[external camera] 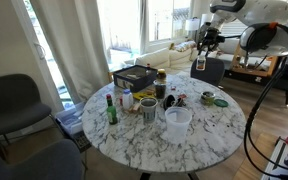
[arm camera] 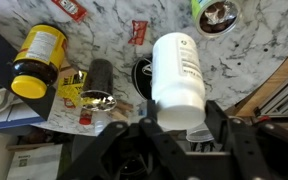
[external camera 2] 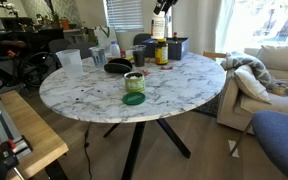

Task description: Move the white bottle to the right

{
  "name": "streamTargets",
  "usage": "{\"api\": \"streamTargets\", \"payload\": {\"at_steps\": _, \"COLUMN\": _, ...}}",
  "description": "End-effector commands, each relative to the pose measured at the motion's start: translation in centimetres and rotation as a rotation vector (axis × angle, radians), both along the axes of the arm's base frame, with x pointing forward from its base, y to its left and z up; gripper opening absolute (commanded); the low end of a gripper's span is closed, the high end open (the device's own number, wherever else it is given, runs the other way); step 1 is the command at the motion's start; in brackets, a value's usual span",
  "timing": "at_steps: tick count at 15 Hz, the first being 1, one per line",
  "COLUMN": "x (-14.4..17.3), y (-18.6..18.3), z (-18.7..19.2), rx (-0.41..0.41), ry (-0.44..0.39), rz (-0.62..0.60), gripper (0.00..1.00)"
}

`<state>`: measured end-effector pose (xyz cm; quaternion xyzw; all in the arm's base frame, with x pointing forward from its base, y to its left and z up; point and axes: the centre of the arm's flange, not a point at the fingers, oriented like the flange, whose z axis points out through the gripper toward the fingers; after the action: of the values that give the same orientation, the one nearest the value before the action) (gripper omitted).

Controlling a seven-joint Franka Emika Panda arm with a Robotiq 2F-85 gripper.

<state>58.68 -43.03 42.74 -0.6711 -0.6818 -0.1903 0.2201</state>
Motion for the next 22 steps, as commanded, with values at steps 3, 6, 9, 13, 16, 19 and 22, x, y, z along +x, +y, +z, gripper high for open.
{"api": "streamTargets", "payload": {"at_steps": 3, "x": -2.6, "y": 8.5, "z": -1.9, "rx": -0.004, "ry": 0.017, "rz": 0.152, "gripper": 0.26}}
{"api": "streamTargets", "payload": {"at_steps": 6, "x": 2.7, "y": 5.0, "z": -0.1, "rx": 0.013, "ry": 0.020, "rz": 0.121, "gripper": 0.51}}
{"api": "streamTargets", "payload": {"at_steps": 9, "x": 2.5, "y": 4.3, "z": -0.6, "rx": -0.004, "ry": -0.018, "rz": 0.115, "gripper": 0.26}}
{"api": "streamTargets", "payload": {"at_steps": 13, "x": 0.5, "y": -2.0, "z": -1.5, "rx": -0.002, "ry": -0.103, "rz": 0.006, "gripper": 0.26}}
{"api": "streamTargets", "payload": {"at_steps": 16, "x": -1.9, "y": -6.7, "z": -2.8, "rx": -0.010, "ry": -0.118, "rz": -0.108, "gripper": 0.26}}
{"api": "streamTargets", "payload": {"at_steps": 19, "x": -4.2, "y": -10.2, "z": -4.5, "rx": 0.012, "ry": -0.107, "rz": -0.188, "gripper": 0.26}}
{"api": "streamTargets", "payload": {"at_steps": 22, "x": -5.1, "y": -9.4, "z": -3.9, "rx": -0.008, "ry": -0.085, "rz": -0.166, "gripper": 0.51}}
